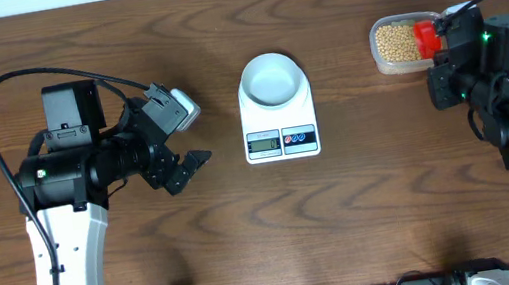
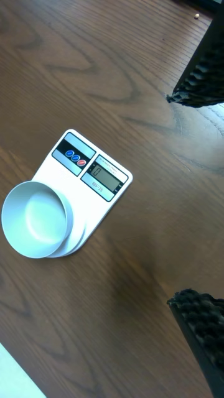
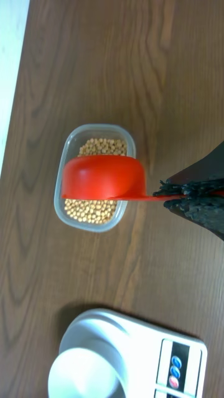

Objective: Scoop item into bowl and weigh 50g on scale
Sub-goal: 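Lower the scoop into the soybeans with the right gripper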

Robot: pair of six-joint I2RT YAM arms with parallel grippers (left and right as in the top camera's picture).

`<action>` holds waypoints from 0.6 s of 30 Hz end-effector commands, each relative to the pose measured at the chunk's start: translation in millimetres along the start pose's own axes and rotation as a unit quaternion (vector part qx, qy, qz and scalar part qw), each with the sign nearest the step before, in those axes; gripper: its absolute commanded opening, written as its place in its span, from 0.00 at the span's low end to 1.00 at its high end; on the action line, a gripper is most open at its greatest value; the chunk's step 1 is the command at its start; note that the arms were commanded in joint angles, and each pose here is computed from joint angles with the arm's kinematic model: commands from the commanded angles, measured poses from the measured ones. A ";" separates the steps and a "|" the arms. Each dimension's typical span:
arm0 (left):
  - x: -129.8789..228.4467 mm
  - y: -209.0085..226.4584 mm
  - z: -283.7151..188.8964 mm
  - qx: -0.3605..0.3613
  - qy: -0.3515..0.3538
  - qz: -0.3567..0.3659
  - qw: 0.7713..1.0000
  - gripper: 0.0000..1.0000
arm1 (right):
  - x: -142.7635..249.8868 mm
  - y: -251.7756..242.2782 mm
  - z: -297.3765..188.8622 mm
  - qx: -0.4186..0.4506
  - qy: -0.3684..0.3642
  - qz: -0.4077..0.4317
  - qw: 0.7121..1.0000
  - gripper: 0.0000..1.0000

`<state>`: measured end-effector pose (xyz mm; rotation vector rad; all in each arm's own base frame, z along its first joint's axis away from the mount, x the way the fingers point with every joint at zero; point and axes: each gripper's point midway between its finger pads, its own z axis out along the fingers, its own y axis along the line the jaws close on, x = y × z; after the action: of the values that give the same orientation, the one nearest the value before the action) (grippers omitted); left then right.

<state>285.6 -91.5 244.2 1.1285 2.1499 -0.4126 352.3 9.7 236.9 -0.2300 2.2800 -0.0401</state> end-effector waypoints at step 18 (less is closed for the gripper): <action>-2.6 3.9 -2.3 -0.006 -0.001 -0.003 1.000 0.96 | 27.3 -33.3 55.6 0.081 0.095 -0.020 0.992 0.01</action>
<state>285.6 -91.5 244.2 1.1285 2.1499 -0.4126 373.2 -16.7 185.5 -0.1992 2.4388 -0.2241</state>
